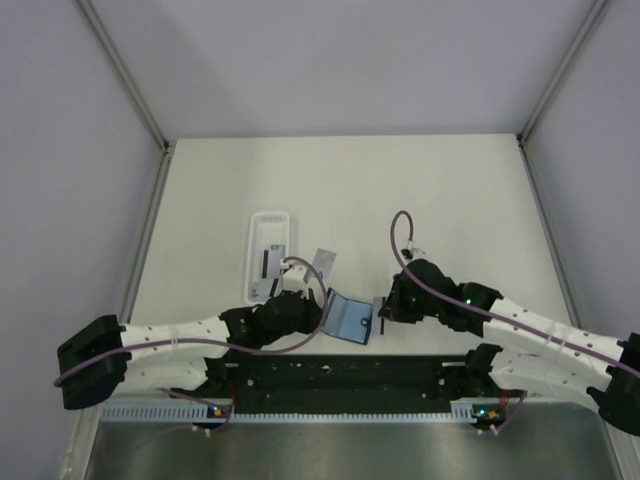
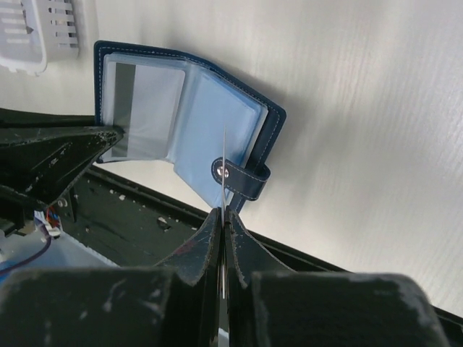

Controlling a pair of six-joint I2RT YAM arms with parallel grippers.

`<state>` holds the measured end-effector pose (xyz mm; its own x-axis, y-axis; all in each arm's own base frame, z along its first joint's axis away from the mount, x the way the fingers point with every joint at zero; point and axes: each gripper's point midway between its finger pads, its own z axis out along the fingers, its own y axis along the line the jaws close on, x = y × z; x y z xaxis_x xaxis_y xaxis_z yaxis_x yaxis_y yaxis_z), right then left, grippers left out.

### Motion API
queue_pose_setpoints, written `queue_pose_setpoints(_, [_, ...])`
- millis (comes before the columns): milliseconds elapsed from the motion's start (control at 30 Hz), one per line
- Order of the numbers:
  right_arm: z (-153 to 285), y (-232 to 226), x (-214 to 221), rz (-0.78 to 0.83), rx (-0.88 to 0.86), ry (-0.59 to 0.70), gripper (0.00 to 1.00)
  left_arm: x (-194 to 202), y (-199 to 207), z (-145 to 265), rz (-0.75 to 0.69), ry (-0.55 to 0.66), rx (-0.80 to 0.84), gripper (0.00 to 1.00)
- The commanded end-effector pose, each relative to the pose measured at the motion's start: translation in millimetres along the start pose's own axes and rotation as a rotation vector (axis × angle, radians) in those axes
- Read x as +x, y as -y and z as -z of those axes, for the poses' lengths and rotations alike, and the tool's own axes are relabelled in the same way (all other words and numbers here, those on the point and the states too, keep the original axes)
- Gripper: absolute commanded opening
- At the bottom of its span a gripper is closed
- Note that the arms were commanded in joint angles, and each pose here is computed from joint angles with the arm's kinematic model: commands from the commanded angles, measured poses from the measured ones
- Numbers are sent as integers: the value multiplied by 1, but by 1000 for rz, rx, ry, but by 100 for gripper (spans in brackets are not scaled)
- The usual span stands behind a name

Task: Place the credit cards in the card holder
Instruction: Turn over the card slot in the card holder.

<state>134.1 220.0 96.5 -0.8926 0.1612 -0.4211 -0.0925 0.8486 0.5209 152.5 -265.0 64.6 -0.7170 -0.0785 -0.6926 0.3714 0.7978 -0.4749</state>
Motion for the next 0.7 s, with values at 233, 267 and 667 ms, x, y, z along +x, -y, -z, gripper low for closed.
queue_pose_setpoints(233, [-22, -56, -21, 56, -61, -33, 0, -12, 7, 3, 38, 73, -80, 0])
queue_pose_setpoints(267, [-26, -58, -19, 62, -54, -44, 0, -12, 7, 3, 42, 75, -83, 0])
queue_pose_setpoints(667, [-48, -27, -3, 59, 122, -105, 0, -14, 0, 7, 58, 96, -137, 0])
